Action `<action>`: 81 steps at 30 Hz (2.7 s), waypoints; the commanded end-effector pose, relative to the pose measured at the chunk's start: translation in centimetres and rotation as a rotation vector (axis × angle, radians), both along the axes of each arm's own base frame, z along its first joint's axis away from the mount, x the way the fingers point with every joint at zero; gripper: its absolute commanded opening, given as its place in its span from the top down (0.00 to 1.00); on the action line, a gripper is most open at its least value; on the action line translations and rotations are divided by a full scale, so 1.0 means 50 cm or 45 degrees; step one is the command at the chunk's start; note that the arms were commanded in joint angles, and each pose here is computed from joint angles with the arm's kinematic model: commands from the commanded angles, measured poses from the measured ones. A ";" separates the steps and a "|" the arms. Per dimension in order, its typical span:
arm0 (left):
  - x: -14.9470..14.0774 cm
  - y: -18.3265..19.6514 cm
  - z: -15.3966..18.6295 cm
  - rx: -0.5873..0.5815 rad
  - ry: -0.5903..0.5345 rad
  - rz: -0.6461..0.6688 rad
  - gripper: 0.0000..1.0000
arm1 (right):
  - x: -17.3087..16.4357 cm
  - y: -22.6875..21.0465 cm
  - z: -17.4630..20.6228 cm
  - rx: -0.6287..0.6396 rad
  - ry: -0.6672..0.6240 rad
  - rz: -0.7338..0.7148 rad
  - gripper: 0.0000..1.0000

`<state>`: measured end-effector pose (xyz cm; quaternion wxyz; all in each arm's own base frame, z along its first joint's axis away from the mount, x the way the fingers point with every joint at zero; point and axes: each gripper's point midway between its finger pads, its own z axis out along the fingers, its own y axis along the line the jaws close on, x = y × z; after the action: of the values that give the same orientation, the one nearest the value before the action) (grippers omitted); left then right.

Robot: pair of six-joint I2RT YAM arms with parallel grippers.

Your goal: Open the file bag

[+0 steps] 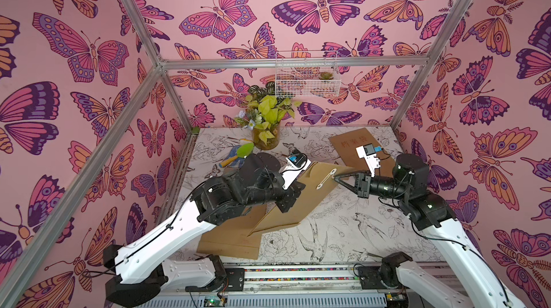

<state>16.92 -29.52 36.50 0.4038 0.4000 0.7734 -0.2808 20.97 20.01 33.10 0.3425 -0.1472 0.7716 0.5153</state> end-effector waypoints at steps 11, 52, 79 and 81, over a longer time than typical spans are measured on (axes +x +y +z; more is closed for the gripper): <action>-0.003 0.006 -0.006 -0.013 0.007 0.022 0.99 | 0.002 -0.045 0.058 -0.070 -0.147 -0.192 1.00; 0.079 -0.116 0.004 -0.389 -0.049 0.097 1.00 | 0.027 -0.010 0.235 -0.081 -0.349 -0.038 1.00; 0.113 -0.059 0.037 -0.372 -0.168 0.245 1.00 | 0.035 -0.038 0.149 -0.118 -0.228 -0.182 0.77; 0.118 -0.054 0.048 -0.338 -0.212 0.252 1.00 | 0.042 -0.033 0.148 -0.050 -0.211 -0.193 0.66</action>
<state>22.17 -33.28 36.23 0.5016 0.2876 0.7467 -0.3287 21.85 18.67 40.01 0.4216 -0.1751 0.7679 0.4493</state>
